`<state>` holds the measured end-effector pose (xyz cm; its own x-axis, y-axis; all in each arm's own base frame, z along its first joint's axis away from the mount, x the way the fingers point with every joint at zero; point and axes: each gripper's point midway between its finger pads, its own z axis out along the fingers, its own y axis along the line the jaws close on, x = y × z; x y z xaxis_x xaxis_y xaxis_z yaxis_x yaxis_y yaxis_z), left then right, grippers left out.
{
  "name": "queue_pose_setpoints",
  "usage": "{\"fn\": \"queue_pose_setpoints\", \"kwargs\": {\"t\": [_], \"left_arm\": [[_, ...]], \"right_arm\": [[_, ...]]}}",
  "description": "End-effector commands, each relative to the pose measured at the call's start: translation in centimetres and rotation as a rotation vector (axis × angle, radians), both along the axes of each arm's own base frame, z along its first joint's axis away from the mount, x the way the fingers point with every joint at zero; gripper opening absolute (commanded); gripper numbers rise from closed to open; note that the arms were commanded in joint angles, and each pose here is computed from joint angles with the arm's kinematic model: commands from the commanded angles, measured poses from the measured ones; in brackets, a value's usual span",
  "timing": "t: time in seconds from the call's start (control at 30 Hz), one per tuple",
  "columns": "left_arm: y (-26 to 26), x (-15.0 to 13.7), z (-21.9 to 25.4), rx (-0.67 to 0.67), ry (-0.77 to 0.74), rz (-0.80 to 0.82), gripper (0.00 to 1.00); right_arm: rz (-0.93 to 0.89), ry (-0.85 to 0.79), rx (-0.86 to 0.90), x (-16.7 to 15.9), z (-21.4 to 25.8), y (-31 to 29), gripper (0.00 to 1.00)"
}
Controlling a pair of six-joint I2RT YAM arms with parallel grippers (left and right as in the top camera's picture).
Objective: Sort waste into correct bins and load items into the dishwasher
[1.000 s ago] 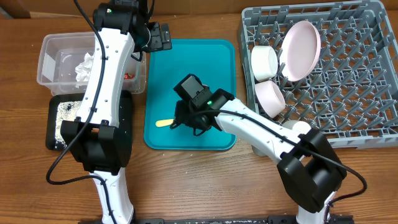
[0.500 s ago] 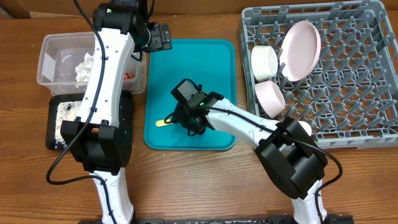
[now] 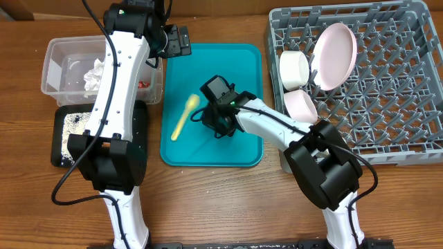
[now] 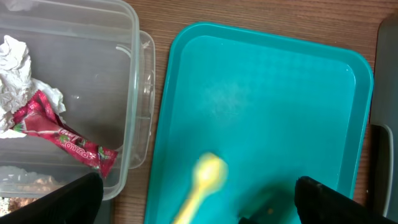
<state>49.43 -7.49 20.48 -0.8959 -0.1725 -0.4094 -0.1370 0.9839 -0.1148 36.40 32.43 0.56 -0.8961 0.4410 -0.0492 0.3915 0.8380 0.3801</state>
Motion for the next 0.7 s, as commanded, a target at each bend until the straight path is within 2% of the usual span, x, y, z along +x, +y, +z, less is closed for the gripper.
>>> {"fn": "queue_pose_setpoints", "kwargs": {"t": [0.0,0.1,0.2,0.23,0.3,0.4,0.47,0.53,0.67], "left_arm": [[-0.1,0.1,0.4,0.004,-0.011,0.003,1.0],[-0.1,0.1,0.4,0.004,-0.011,0.003,1.0],[-0.1,0.1,0.4,0.004,-0.011,0.003,1.0],[-0.1,0.1,0.4,0.004,-0.011,0.003,1.0],[-0.1,0.1,0.4,0.004,-0.011,0.003,1.0],[-0.1,0.1,0.4,0.004,-0.011,0.003,1.0],[-0.1,0.1,0.4,0.004,-0.011,0.003,1.0],[-0.1,0.1,0.4,0.004,-0.011,0.003,1.0],[-0.2,0.1,0.4,0.004,-0.011,0.002,1.0]], "right_arm": [[0.027,0.076,-0.148,-1.7,-5.2,-3.0,0.17],[0.057,0.078,-0.154,-1.8,-5.1,-3.1,0.16],[0.189,0.038,-0.139,-1.1,-3.6,-1.9,0.17],[0.249,0.005,-0.146,-0.4,-2.5,-1.5,0.2],[0.376,-0.091,-0.197,1.5,0.4,-0.7,0.33],[0.446,-0.192,-0.231,3.2,2.9,0.4,0.47],[0.464,-0.246,-0.221,4.0,3.6,1.3,0.6],[0.478,-0.305,-0.199,4.8,4.0,2.4,0.66],[0.53,-0.45,-0.175,6.2,5.3,5.1,0.7]]}}
